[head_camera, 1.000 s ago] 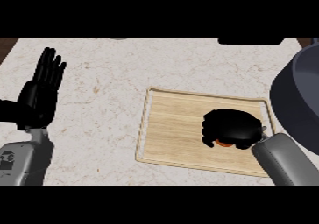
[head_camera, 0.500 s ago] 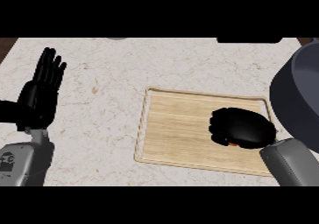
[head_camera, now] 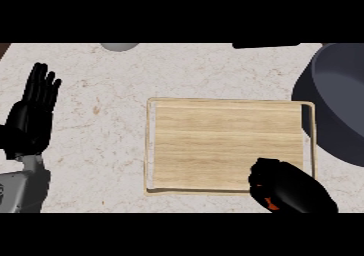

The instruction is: Pick the tomato from the tray and place it in the pot

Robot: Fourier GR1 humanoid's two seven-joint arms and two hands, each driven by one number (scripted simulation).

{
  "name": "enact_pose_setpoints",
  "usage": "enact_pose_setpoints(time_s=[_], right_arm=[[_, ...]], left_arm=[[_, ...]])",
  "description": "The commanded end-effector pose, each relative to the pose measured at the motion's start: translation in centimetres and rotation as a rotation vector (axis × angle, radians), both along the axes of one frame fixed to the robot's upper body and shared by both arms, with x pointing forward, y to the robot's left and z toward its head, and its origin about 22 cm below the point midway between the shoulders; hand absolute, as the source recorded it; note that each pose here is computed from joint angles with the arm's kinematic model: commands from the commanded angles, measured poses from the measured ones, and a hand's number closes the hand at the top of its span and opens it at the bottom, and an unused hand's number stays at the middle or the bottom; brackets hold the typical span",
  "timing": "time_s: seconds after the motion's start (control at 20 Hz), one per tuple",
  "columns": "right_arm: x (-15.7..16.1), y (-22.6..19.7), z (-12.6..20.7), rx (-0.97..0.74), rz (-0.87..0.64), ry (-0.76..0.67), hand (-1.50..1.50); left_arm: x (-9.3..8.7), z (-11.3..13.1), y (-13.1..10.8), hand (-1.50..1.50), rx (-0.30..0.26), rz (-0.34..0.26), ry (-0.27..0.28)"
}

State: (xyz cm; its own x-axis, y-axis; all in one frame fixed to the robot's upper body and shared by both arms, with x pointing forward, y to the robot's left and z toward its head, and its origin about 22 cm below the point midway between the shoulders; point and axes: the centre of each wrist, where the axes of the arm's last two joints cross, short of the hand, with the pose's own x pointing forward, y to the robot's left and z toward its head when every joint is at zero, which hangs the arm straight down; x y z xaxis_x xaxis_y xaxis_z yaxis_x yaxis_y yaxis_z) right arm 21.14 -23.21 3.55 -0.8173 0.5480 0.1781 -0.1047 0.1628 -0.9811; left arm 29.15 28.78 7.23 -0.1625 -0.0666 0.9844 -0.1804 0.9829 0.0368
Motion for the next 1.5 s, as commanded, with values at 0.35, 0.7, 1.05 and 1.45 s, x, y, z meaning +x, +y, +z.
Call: enact_pose_setpoints(time_s=[0.35,0.7,1.05,1.45], right_arm=[[-11.0,-0.9,9.2,0.287,-0.550,-0.176,1.50],[-11.6,-3.3,12.6,0.419,-0.708,-0.292,1.50],[-8.0,-11.5,12.7,0.332,-0.867,-0.270,1.50],[-1.9,-22.9,16.0,0.360,-0.940,-0.262,1.50]], left_arm=[[-1.1,0.5,-0.2,0.00,-0.012,-0.019,-0.022],[0.4,0.0,-0.7,0.00,-0.001,-0.047,-0.022],[0.8,1.3,-2.1,0.00,-0.012,-0.073,-0.018],[0.4,0.9,-2.9,0.00,-0.018,-0.101,-0.030]])
